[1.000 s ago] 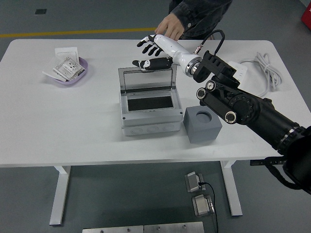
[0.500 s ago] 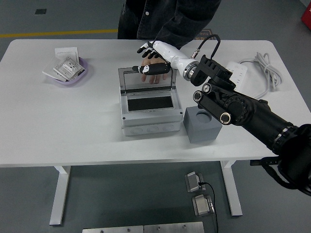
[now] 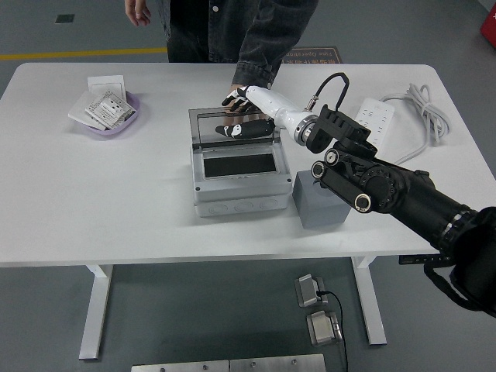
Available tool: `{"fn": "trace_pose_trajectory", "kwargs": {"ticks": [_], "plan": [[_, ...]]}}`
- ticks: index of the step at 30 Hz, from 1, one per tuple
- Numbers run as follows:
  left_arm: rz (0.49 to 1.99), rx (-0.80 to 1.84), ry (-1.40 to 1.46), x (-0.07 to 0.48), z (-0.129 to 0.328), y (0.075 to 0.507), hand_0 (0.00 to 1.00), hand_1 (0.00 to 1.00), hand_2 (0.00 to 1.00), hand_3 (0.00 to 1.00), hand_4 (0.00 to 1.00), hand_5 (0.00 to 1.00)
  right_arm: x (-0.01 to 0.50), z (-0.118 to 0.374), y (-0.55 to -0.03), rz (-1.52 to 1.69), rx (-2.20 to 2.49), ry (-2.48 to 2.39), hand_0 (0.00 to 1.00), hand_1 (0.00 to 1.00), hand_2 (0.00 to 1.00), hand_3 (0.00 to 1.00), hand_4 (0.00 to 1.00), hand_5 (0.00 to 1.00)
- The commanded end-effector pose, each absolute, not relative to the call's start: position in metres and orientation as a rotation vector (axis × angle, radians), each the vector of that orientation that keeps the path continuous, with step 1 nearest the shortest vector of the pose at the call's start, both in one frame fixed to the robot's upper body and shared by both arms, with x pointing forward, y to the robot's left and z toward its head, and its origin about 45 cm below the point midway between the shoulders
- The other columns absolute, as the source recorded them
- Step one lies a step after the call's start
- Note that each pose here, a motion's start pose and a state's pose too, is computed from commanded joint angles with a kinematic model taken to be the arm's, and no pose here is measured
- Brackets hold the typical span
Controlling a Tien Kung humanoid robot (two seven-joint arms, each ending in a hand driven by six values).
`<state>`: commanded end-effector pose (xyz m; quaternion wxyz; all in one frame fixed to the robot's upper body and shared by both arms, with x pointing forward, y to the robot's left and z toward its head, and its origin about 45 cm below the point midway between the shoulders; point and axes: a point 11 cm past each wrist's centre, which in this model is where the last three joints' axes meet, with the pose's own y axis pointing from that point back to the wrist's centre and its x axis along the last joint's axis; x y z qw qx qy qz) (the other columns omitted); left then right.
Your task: Pick up the cylinder from the cube,place it in the box,flap close box
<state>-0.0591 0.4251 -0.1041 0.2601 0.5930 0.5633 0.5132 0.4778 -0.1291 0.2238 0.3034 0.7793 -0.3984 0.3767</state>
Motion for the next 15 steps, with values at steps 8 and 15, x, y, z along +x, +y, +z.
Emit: {"fn": "trace_pose_trajectory", "kwargs": {"ticks": [8,15], "plan": [[1.389,1.604,1.527,-0.06,-0.105,0.424,0.741,0.757,0.727,0.824,0.81,0.657,0.467,0.228,-0.125,1.059,2.084,-1.019,0.686,0.697,0.703,0.739,0.836,0.539],[1.389,1.606,1.531,-0.062,-0.104,0.424,0.741,0.758,0.727,0.823,0.809,0.654,0.458,0.233,-0.113,1.127,2.1,-0.97,0.674,0.688,0.701,0.738,0.835,0.54]]}}
